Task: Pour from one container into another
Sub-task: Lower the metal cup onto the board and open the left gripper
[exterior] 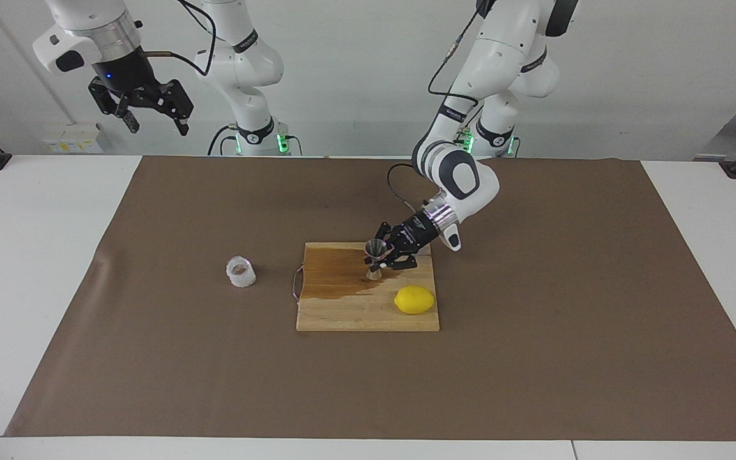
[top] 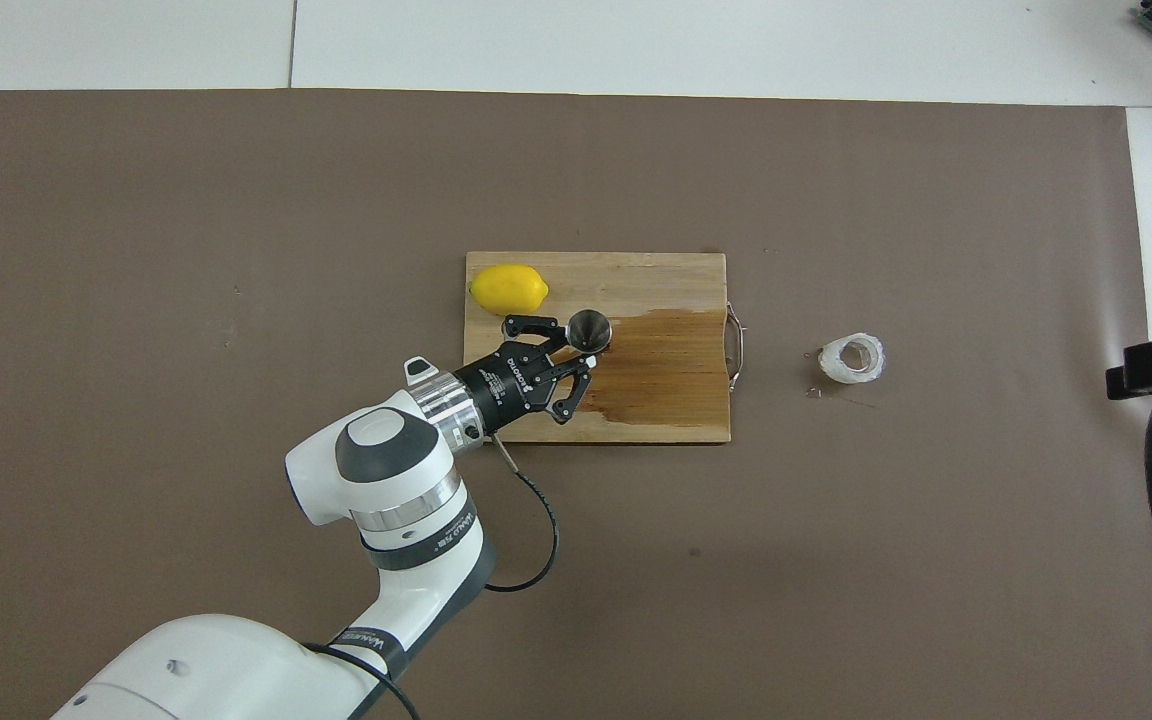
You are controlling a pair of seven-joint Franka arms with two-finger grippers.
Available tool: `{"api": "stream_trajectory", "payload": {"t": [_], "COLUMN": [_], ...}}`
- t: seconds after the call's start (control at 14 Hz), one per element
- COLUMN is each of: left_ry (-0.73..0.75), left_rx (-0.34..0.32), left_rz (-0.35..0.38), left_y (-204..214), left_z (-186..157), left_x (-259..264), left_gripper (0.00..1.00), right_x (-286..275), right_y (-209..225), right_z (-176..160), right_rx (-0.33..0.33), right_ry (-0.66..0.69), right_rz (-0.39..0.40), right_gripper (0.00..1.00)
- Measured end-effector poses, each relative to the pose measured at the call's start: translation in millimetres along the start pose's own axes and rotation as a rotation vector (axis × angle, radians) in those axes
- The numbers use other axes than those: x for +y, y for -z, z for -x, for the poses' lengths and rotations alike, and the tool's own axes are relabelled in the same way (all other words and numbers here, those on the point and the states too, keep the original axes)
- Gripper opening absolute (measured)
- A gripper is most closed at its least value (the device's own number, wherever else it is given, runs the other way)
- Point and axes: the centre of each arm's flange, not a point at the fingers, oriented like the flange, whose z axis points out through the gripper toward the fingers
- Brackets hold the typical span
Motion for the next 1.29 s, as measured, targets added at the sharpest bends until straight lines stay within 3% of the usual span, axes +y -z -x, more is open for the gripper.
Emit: {"api": "stream_trajectory", "payload": {"t": [0.72, 0.79, 1.22, 1.29], "left_ry": [-0.004, -0.008, -0.052, -0.061], "left_rx": [-0.002, -0.006, -0.006, 0.007], "left_rz": [0.008, 0.009, 0.01, 0.015], "left_y": [-7.6, -8.3, -8.5, -6.7], "left_z": [-16.7, -14.5, -7.1, -6.9], "left_x": [0.7, 1.4, 7.6, 9.5], "left_gripper": [0.22, 0.28, 0.98, 1.0], "right_x": [0.0, 0.0, 0.0, 0.0], "right_y": [0.0, 0.0, 0.0, 0.0], "right_z": [0.0, 0.0, 0.0, 0.0], "right_rx": [0.0, 0.0, 0.0, 0.0], "right_ry": [0.0, 0.0, 0.0, 0.0], "right_rz": [0.0, 0.0, 0.0, 0.0], "right_gripper": [1.0, 1.0, 1.0, 1.0]}}
